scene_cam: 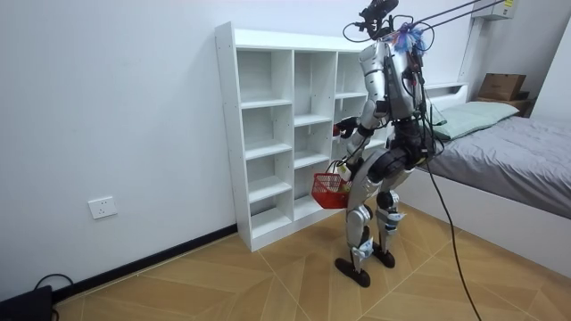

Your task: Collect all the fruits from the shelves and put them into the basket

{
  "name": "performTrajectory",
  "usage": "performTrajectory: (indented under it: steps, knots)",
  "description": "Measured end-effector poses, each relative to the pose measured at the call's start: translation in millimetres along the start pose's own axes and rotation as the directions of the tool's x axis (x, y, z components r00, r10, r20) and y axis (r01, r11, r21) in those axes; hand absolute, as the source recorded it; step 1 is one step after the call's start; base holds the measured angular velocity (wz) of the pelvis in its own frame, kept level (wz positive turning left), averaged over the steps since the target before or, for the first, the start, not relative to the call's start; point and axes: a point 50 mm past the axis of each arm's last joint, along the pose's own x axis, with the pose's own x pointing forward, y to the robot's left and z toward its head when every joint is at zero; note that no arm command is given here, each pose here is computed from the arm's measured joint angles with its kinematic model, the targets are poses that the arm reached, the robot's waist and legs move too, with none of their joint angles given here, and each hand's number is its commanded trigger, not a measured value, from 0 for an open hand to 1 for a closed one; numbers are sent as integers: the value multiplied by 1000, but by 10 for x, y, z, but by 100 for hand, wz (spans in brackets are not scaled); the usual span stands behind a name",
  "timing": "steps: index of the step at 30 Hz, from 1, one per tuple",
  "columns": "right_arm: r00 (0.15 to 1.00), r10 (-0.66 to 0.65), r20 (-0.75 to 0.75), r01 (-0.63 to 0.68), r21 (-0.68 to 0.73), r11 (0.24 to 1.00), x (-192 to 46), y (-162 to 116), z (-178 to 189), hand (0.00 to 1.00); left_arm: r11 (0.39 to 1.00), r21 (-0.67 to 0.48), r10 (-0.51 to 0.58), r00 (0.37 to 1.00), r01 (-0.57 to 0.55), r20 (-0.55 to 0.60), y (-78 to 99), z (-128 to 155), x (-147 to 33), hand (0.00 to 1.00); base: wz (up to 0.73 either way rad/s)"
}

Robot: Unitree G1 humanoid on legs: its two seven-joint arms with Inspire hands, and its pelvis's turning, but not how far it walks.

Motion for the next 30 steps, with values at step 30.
performTrajectory:
  steps: [30]
  knots:
    - [999, -23, 47, 21, 50, 999, 115, -86, 250, 0, 1000, -4, -12, 1000, 12, 0, -17, 6, 16, 100, 0]
